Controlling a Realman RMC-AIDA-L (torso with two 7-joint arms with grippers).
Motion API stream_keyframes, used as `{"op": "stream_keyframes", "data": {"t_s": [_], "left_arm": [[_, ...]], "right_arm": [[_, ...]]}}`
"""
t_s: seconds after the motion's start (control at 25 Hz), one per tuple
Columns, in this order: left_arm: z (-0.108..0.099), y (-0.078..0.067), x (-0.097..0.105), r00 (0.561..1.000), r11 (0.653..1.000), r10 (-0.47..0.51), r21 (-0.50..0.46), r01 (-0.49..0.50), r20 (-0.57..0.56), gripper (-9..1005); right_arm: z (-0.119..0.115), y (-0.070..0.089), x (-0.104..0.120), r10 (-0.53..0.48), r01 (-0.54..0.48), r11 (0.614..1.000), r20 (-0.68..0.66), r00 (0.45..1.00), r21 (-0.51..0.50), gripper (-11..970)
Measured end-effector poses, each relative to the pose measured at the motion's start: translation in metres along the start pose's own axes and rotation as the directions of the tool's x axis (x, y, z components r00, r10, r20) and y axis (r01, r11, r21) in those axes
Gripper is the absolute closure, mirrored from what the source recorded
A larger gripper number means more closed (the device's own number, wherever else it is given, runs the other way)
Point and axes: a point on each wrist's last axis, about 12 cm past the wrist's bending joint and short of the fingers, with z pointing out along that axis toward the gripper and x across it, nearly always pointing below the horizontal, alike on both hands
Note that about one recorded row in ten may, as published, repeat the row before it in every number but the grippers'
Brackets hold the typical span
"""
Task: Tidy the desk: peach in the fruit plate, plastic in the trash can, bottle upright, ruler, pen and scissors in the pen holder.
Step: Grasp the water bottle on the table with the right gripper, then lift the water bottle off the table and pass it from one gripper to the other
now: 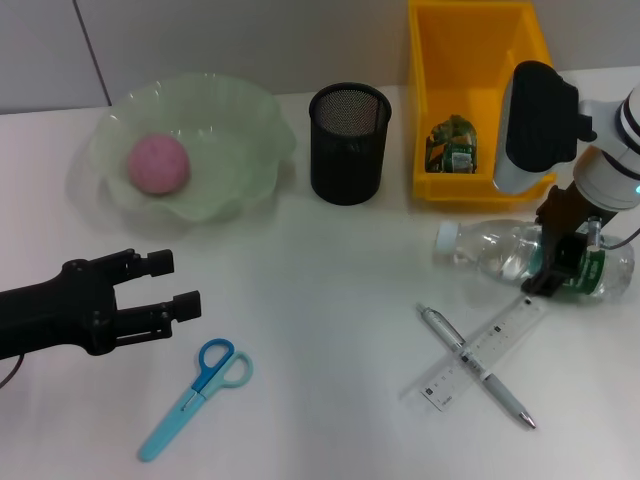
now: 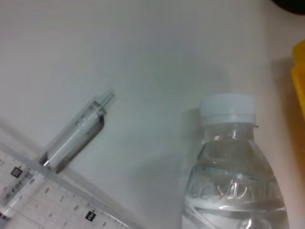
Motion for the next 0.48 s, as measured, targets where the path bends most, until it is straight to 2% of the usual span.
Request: {"op": "stream_keyframes", "data": {"t_s": [0.28, 0.48], "left_arm": [[-0.001, 0.000, -0.001, 1.000, 1.000, -0.001, 0.001, 0.001, 0.000, 272], [-0.002, -0.001, -0.001, 1.000, 1.000, -0.001, 0.005, 0.001, 0.005, 274]], "right_arm": [[-0.008, -0.003, -0.002, 0.000, 0.000, 1.000, 0.016, 1.000, 0.020, 241], [-0.028, -0.002, -0.009, -0.007, 0.006, 1.000, 0.076, 0.997, 0.014, 238]]}}
